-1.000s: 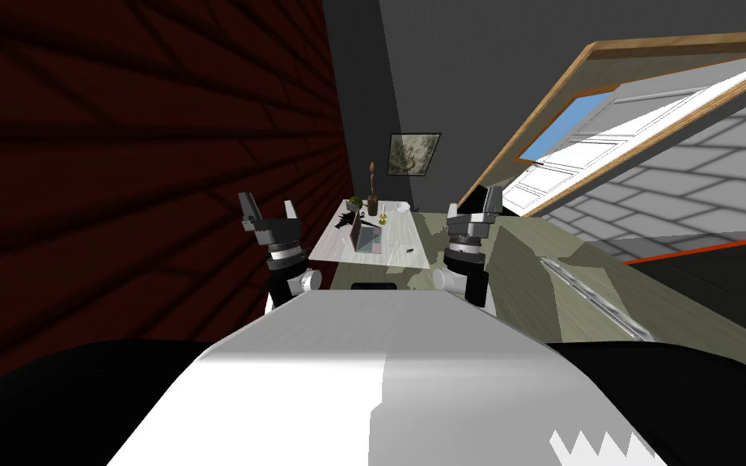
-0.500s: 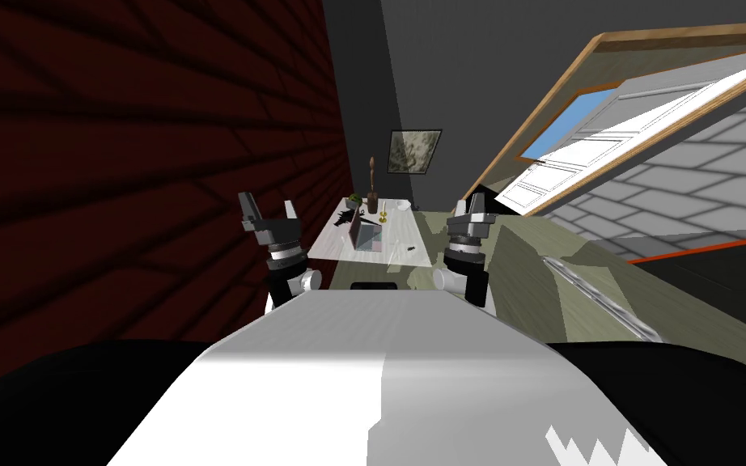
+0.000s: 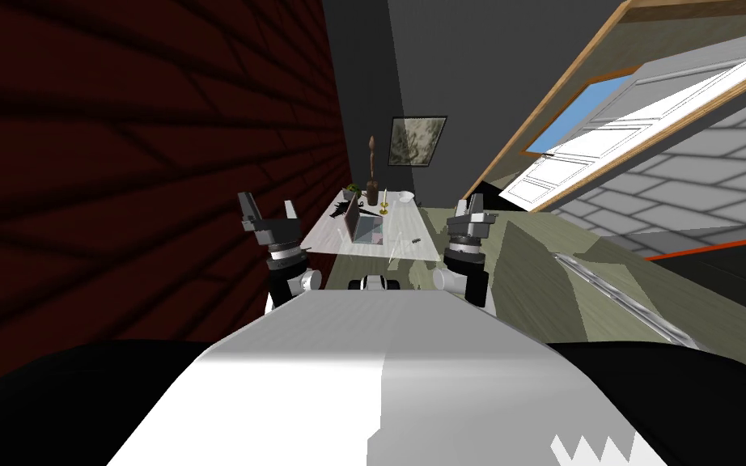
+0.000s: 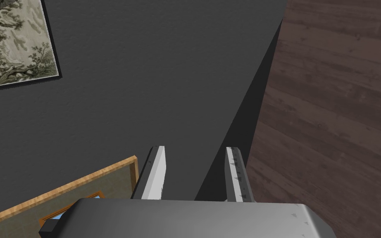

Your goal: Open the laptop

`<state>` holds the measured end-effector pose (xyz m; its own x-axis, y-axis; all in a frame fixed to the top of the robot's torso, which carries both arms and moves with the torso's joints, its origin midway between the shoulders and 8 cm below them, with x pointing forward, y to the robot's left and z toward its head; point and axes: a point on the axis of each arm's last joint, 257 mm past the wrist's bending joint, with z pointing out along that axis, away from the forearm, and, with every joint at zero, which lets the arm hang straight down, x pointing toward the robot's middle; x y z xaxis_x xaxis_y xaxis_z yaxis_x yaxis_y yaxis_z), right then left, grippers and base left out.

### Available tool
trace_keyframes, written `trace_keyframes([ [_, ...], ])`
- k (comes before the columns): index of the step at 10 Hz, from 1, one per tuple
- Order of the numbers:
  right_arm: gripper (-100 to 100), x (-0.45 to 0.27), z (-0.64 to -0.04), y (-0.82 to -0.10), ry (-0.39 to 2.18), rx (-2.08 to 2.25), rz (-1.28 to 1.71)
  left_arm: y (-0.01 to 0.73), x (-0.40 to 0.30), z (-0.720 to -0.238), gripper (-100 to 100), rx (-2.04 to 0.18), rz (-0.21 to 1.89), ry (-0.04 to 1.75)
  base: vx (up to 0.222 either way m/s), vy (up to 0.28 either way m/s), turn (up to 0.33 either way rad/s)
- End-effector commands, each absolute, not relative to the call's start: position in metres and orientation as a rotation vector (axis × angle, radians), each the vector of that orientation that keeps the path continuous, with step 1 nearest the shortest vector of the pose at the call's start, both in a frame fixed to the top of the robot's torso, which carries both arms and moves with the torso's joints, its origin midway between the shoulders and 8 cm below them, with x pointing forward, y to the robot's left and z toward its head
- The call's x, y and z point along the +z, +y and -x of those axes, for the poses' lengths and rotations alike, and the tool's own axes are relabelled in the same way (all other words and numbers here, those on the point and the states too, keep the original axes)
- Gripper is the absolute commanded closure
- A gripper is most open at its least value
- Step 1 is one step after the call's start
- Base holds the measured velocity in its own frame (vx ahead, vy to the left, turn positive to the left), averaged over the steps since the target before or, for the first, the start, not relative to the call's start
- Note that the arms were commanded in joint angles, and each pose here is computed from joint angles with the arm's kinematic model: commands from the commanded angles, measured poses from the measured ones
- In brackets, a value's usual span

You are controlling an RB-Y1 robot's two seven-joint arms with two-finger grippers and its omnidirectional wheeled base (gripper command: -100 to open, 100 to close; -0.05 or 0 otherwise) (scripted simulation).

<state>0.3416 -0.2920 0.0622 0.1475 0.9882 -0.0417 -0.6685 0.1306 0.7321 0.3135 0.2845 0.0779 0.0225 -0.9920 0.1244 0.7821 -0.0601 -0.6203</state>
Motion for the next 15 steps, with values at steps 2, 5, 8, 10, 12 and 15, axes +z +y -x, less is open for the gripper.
trace_keyframes([
  [2,0,0.062,-0.342,-0.292,0.614,1.319,-0.647,0.276,0.071,-0.324,-100,-1.539,0.621,0.511,0.000,0.000,0.000],
  [5,0,0.062,-0.342,-0.292,0.614,1.319,-0.647,0.271,0.054,-0.344,-100,-1.556,0.670,0.602,0.006,-0.007,-0.007],
  [8,0,0.062,-0.342,-0.292,0.614,1.319,-0.647,0.270,0.037,-0.361,-100,-1.566,0.736,0.660,0.008,-0.009,-0.008],
  [10,0,0.062,-0.342,-0.292,0.614,1.319,-0.647,0.269,0.025,-0.373,-100,-1.571,0.786,0.694,0.007,-0.009,-0.008],
  [12,0,0.062,-0.342,-0.292,0.614,1.319,-0.647,0.269,0.013,-0.383,-100,-1.575,0.837,0.725,0.007,-0.012,-0.009],
  [15,0,0.062,-0.342,-0.292,0.614,1.319,-0.647,0.269,-0.005,-0.397,-100,-1.579,0.911,0.764,0.007,-0.009,-0.007],
])
